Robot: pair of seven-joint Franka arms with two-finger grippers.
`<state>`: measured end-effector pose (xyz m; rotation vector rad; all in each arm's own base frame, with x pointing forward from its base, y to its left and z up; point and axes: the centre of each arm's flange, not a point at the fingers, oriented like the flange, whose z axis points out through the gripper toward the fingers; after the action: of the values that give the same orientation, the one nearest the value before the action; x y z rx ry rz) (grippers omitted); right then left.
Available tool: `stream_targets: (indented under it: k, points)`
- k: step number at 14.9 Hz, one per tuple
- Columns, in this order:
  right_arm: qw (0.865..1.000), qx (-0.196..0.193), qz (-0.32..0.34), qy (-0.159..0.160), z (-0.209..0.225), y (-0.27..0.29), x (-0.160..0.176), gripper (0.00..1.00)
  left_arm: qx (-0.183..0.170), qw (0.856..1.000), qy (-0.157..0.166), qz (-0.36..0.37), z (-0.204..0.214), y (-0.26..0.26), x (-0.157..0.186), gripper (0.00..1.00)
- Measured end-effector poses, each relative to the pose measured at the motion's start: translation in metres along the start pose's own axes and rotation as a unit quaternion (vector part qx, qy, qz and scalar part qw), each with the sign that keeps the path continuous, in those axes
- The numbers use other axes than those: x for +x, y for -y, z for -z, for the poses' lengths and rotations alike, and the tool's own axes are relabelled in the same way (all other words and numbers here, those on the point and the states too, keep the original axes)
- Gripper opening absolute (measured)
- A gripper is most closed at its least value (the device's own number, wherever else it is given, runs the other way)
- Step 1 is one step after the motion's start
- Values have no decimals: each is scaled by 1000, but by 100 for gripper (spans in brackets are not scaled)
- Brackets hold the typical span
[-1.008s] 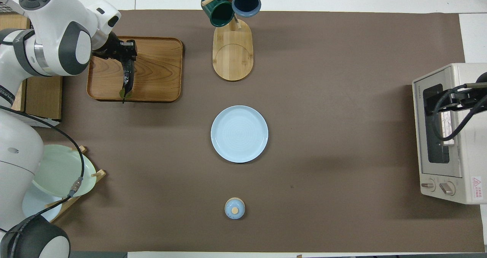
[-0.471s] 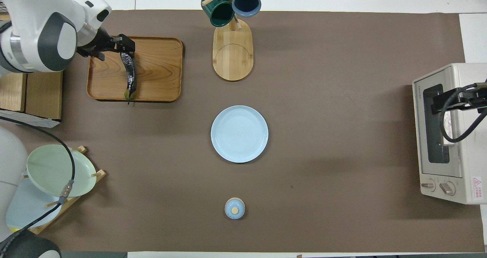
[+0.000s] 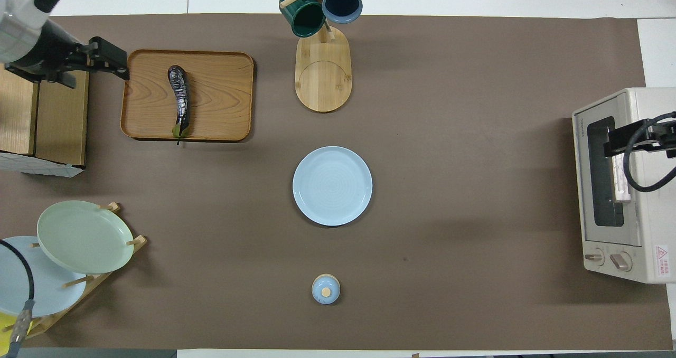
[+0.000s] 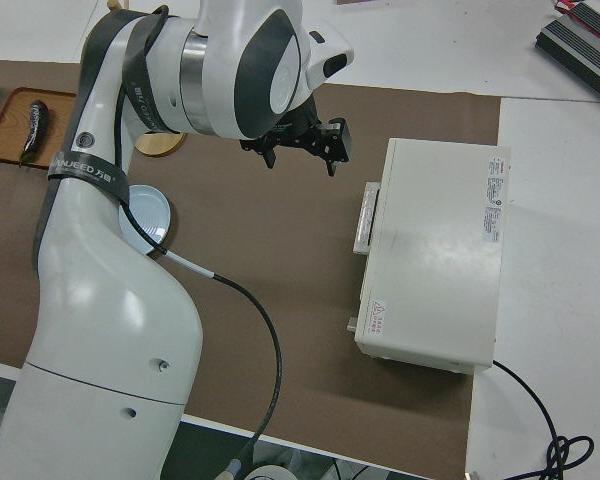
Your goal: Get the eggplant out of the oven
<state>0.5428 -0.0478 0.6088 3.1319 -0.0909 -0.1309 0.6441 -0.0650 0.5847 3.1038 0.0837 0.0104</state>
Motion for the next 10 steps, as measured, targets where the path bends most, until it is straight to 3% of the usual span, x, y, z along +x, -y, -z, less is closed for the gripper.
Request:
stream_targets:
  k: [4,7,10]
  points:
    - [1000,1,-4,-1,1,-4,0,100,14,1000,13,3,48,7,-60,100]
    - [1000,0,-4,-10,3,-4,1,100,25,999,33,2,39,7,-94,100]
    - [1000,0,-4,-11,3,-4,2,100,30,998,51,2,22,7,-107,100]
